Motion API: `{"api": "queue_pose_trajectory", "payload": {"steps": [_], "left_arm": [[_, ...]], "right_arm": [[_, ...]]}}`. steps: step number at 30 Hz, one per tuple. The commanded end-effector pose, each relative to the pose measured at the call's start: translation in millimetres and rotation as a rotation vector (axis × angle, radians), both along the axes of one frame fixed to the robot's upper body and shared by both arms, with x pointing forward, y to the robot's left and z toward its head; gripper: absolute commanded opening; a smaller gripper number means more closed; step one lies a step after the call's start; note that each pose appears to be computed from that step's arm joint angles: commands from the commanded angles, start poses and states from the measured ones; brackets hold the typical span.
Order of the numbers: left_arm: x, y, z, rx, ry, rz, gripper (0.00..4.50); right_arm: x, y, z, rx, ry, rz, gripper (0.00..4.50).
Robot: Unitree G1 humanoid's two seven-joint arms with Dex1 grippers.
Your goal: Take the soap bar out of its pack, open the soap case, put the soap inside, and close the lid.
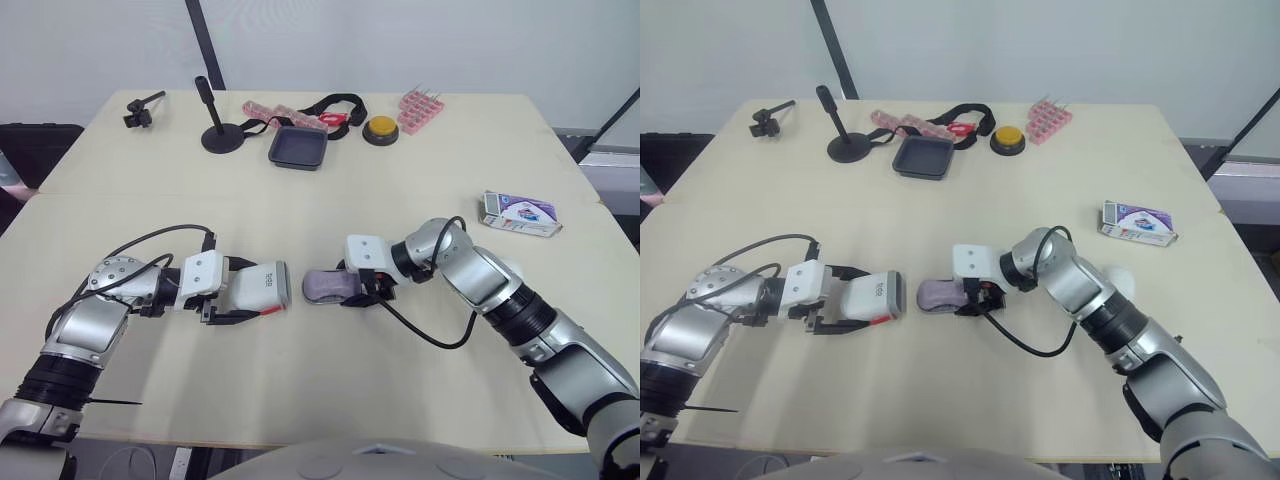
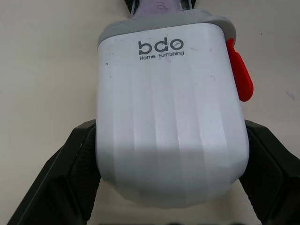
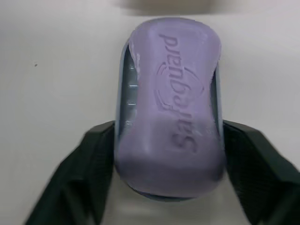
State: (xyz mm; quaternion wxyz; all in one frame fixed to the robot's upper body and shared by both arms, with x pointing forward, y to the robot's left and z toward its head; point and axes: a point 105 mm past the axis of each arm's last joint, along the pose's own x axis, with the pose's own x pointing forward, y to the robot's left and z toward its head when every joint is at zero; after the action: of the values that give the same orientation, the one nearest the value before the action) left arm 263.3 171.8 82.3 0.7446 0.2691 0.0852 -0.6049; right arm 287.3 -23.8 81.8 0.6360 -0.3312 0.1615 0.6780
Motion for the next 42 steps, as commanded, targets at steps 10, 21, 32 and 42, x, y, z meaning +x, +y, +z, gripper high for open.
{"api": "queue_pose_trajectory", "payload": {"steps": [10, 21, 32, 42], "left_arm": [[3, -3, 6, -0.004, -0.043, -0.008, 3.48], [10, -7, 5, -0.016, -0.046, -0.012, 3.48], [17, -47, 2, -0.070, -0.040, -0.110, 3.48], [19, -78, -1, -0.062, -0.044, -0.192, 3.48]], "right_arm": [[10, -11, -6, -0.058, -0.042, -0.062, 2.55], [-6, -45, 30, -0.026, -0.084, -0.091, 2.55], [-18, -70, 44, -0.050, -0.099, -0.158, 2.55], [-18, -62, 44, -0.062, -0.110, -0.125, 2.55]]}}
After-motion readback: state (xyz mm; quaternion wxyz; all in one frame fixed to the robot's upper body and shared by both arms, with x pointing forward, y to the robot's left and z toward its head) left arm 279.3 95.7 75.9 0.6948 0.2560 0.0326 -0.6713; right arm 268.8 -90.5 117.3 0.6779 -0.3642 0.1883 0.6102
